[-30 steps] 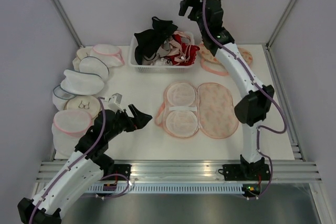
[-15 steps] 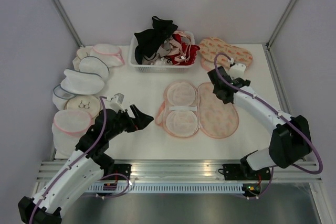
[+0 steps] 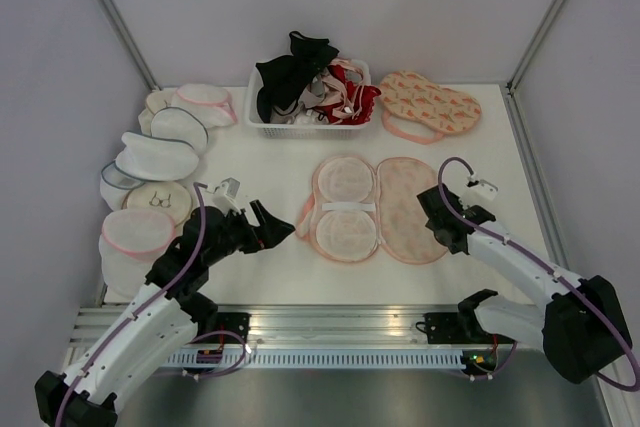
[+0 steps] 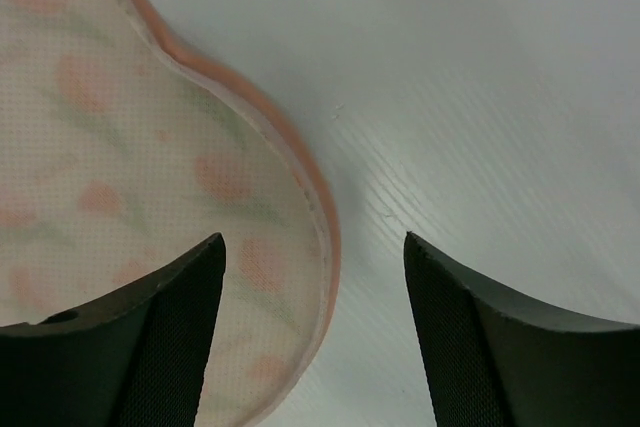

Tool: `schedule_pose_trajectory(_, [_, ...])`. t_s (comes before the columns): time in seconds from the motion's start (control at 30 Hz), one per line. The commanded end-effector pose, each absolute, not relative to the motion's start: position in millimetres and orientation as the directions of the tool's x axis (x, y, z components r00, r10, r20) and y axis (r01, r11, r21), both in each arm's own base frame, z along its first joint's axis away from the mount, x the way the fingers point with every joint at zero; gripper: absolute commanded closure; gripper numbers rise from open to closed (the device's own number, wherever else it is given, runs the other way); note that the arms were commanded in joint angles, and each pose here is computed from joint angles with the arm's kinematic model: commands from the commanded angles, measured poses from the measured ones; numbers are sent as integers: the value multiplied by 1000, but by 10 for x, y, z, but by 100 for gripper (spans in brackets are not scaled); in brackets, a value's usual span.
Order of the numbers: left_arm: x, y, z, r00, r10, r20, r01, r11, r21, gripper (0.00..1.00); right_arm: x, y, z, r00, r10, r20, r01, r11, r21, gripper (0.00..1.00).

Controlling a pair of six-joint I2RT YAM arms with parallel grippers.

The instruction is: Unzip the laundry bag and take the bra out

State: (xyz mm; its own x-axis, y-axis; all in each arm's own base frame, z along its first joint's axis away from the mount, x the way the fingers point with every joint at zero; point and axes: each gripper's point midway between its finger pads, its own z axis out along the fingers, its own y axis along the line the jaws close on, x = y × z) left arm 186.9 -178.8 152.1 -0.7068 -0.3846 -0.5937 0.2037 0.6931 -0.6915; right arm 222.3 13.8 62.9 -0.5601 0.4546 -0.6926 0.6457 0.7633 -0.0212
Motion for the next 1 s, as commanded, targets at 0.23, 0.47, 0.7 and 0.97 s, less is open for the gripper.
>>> schedule_pose_trajectory(0.23, [1895,-1820,1571,-702,-399,-590,212,674,-708,2,2237,383,103,-590,549,-592,641,765,71,69])
schedule_pose_trajectory(0.47, [1901,-1824,1556,-704,-399,-587,208,675,-708,2,2092,370,-33,-613,551,-566,633,772,66,63])
schedule_pose_trajectory(0.7, [1893,-1858,1528,-720,-395,-571,203,666,-718,2,2144,482,-20,-620,554,-556,594,794,129,100])
schedule_pose_trajectory(0.97, [1892,-1834,1575,-705,-407,-581,208,664,-718,2,2395,556,610,-569,473,-673,448,864,229,100])
